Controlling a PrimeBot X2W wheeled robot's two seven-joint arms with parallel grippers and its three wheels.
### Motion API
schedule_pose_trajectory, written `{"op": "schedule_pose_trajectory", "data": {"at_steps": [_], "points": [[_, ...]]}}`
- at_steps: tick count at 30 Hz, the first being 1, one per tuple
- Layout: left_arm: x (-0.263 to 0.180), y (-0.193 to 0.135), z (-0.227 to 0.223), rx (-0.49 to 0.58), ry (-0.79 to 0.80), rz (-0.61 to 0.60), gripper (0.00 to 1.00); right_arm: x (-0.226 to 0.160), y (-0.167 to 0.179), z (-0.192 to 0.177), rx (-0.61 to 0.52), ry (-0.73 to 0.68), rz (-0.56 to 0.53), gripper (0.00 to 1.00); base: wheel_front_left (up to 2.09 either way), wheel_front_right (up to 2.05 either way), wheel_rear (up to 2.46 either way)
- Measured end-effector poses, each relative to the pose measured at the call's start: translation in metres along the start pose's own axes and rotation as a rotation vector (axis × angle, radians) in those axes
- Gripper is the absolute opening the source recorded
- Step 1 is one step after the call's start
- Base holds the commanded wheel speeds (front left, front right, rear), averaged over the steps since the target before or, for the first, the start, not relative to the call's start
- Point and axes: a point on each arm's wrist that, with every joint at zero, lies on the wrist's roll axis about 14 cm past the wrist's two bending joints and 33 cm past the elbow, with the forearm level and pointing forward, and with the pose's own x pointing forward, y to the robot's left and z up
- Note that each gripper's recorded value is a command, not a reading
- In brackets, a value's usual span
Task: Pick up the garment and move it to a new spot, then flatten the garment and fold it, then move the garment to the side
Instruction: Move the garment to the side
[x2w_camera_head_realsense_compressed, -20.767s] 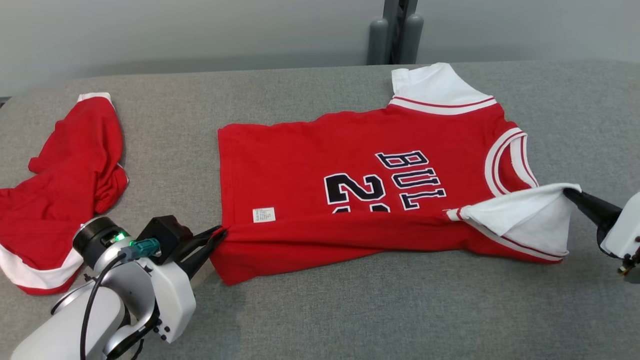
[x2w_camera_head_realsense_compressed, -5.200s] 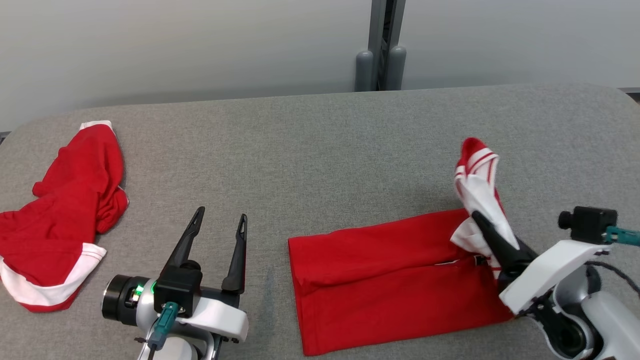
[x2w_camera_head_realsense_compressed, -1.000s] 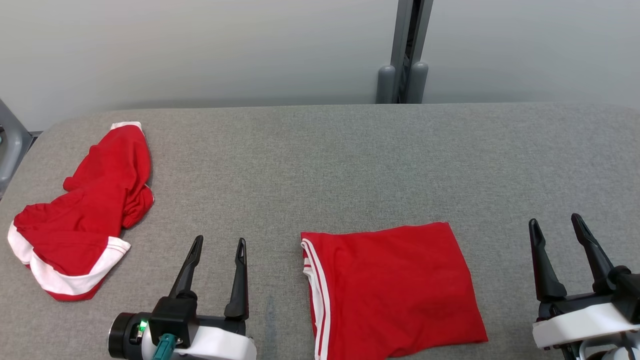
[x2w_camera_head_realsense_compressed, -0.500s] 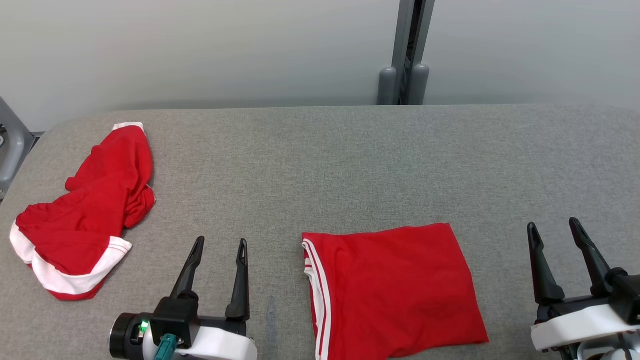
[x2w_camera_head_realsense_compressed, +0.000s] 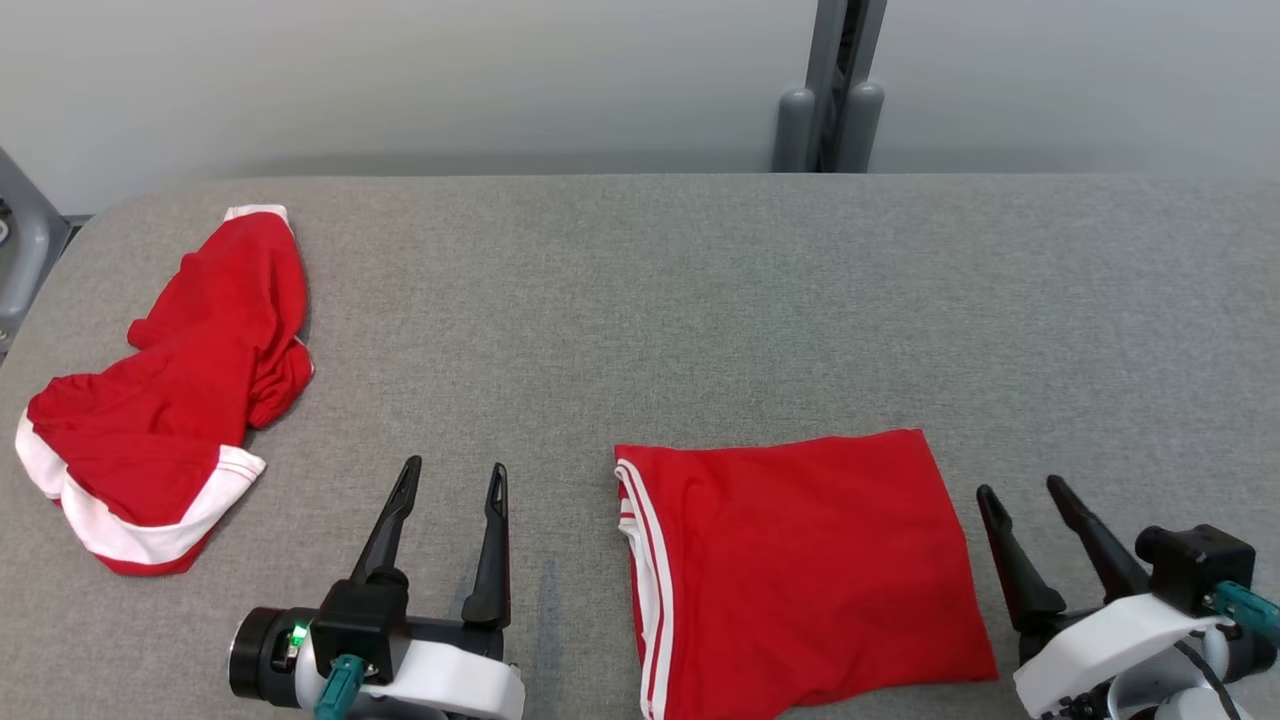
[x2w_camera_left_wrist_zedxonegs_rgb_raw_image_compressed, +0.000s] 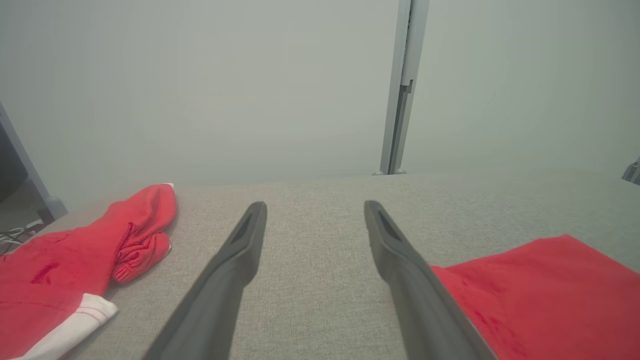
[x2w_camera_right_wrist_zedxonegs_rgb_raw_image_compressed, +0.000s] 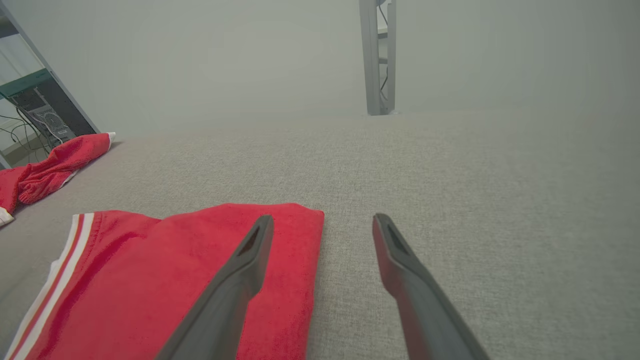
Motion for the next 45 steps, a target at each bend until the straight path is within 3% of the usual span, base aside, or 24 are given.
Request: {"op": "schedule_pose_trajectory", "data": {"at_steps": [4, 13, 24, 25, 26, 27, 28, 35, 45], "points": [[0.001, 0.002, -0.006, 0.002, 0.017, 0.003, 1.0, 0.007, 0.006, -0.02, 0.092, 0.099, 0.013, 1.0, 0.0, 0.0, 0.0], [0.003, 0.007, -0.009, 0.009, 0.027, 0.012, 1.0, 0.015, 0.016, -0.058, 0.183, 0.281, 0.046, 1.0, 0.0, 0.0, 0.0], [0.001, 0.011, -0.009, 0.019, 0.028, 0.023, 1.0, 0.022, 0.032, -0.074, 0.243, 0.374, 0.081, 1.0, 0.0, 0.0, 0.0], [0.001, 0.011, -0.009, 0.019, 0.028, 0.023, 1.0, 0.023, 0.036, -0.074, 0.248, 0.378, 0.089, 0.92, 0.0, 0.0, 0.0], [0.001, 0.011, -0.009, 0.019, 0.028, 0.023, 1.0, 0.023, 0.036, -0.074, 0.248, 0.378, 0.089, 0.39, 0.0, 0.0, 0.0], [0.002, 0.011, -0.008, 0.019, 0.027, 0.022, 1.0, 0.022, 0.04, -0.075, 0.25, 0.385, 0.105, 0.16, 0.0, 0.0, 0.0], [0.002, 0.011, -0.008, 0.019, 0.027, 0.022, 1.0, 0.022, 0.04, -0.075, 0.25, 0.385, 0.105, 0.0, 0.0, 0.0, 0.0], [0.005, 0.006, -0.009, 0.016, 0.026, 0.008, 1.0, 0.02, 0.032, -0.073, 0.2, 0.381, 0.112, 0.0, 0.0, 0.0, 0.0], [0.029, -0.026, -0.013, 0.067, 0.016, -0.124, 1.0, 0.03, -0.017, -0.056, -0.012, 0.385, 0.09, 0.0, 0.0, 0.0, 0.0]]}}
